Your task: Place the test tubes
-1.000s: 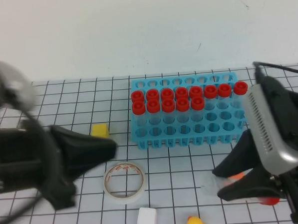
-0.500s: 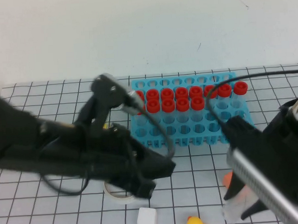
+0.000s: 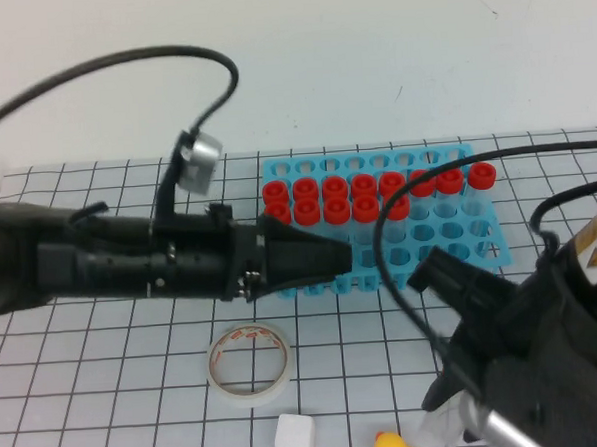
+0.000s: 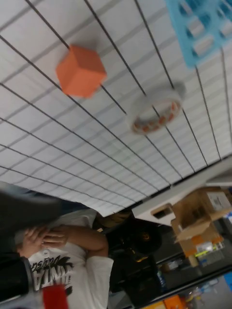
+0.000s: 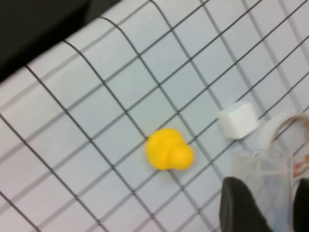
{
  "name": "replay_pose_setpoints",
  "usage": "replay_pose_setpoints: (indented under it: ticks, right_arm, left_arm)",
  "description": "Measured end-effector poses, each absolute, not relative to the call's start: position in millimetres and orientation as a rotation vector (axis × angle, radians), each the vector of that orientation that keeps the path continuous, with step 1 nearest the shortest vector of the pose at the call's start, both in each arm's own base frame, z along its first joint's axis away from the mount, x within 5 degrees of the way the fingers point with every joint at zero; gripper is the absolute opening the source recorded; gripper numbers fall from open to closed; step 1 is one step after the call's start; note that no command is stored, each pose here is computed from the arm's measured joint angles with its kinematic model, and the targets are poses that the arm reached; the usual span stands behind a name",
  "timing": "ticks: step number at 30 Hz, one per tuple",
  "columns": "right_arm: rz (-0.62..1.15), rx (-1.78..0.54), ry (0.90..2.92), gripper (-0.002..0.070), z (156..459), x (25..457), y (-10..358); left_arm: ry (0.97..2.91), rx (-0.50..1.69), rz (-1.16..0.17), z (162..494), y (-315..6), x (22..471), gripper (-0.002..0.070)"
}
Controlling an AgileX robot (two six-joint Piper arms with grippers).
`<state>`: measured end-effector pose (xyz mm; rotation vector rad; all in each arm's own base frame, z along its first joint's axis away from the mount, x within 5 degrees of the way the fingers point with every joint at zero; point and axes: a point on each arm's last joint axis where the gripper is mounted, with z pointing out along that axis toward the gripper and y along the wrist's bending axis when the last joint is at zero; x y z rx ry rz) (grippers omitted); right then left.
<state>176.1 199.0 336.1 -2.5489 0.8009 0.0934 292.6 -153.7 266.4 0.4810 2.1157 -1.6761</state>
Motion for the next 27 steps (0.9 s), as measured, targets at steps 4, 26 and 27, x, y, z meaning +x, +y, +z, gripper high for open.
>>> replay_pose_setpoints:
  ticks: [4,26,27]
  right_arm:
    - [0.02,-2.594,0.681,0.0221,336,168,206]
    - [-0.143,-2.693,0.478,0.022,325,164,228]
    - [-0.143,-2.693,0.478,0.022,325,164,228]
  left_arm:
    - [2.183,0.439,-1.713,242,-160,301,0.0488]
    - [2.185,0.531,-1.883,249,-214,275,0.0543]
    - [2.193,0.539,-1.877,248,-214,274,0.0543]
